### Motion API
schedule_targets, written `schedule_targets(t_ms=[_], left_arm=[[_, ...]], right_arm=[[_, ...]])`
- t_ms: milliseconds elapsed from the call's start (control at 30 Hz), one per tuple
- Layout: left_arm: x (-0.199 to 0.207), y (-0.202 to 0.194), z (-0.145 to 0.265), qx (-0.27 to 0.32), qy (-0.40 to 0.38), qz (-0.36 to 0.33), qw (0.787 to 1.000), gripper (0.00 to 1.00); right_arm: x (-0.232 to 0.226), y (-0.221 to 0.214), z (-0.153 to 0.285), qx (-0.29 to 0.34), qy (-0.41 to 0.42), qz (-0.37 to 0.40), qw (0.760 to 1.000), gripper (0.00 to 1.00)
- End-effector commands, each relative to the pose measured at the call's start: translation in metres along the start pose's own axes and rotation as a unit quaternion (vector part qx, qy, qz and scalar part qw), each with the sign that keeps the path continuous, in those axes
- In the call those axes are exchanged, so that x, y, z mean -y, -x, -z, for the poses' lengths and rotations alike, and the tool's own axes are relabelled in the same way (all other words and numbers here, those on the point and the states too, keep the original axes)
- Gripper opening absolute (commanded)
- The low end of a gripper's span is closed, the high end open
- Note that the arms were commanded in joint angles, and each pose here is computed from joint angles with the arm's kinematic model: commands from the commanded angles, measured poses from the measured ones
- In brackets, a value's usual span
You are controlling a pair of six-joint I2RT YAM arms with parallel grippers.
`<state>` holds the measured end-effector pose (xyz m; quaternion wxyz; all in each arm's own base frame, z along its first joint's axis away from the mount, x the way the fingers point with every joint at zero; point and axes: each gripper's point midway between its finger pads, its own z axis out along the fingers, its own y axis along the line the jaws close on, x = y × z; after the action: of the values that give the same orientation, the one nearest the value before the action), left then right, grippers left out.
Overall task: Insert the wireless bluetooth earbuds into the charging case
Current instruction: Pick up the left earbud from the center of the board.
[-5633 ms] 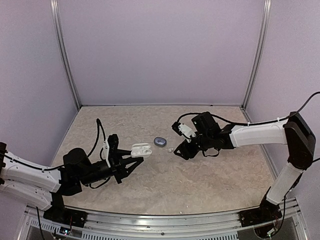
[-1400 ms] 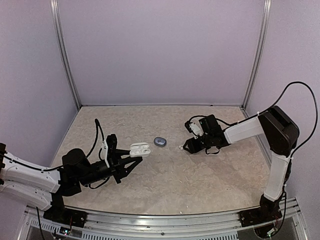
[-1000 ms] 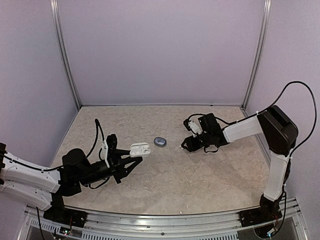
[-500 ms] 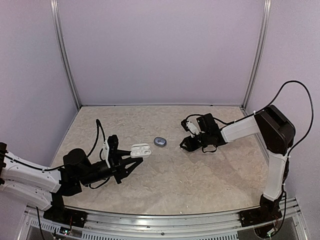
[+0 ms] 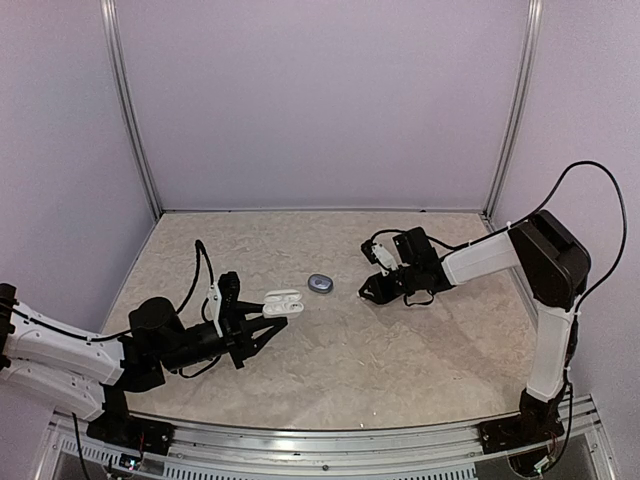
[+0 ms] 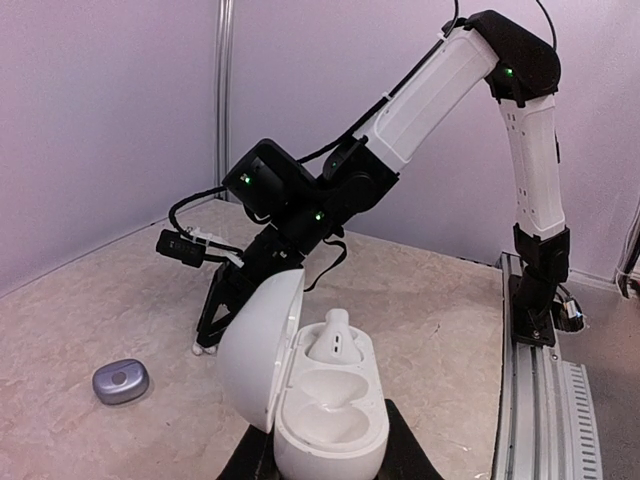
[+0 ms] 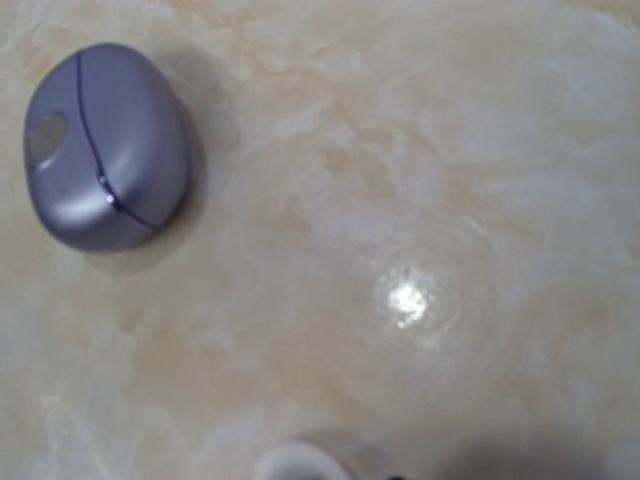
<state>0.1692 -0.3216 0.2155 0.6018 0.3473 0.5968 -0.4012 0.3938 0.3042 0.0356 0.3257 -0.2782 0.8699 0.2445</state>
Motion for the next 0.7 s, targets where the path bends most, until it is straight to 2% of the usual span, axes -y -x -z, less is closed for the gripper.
schedule_targets(t_ms=[0,100,200,433,667], left_arm=[[0.001,0.017,-0.003,0.026,-0.006,-0.007,1.000,0.03],[0.001,0.018,-0.004,0.025,-0.005,-0.007,1.000,0.03],[0.001,0.017,-0.003,0.024,-0.006,-0.007,1.000,0.03],[0.001,0.018,-0.001,0.025,-0.003,-0.007,1.000,0.03],[0.000,0.018,-0.001,0.025,-0.003,-0.007,1.000,0.03]], right_arm=[[0.001,0.003,0.006,0.006,-0.003,-0.005,1.000,0.35],[0.005,0.011,0.010,0.016,-0.015,-0.003,1.000,0.41],[0.007,0.021,0.014,0.024,-0.020,0.002,1.000,0.43],[0.016,0.036,0.018,0.038,-0.026,0.003,0.999,0.43],[0.020,0.027,0.008,0.020,-0.022,0.006,1.000,0.41]])
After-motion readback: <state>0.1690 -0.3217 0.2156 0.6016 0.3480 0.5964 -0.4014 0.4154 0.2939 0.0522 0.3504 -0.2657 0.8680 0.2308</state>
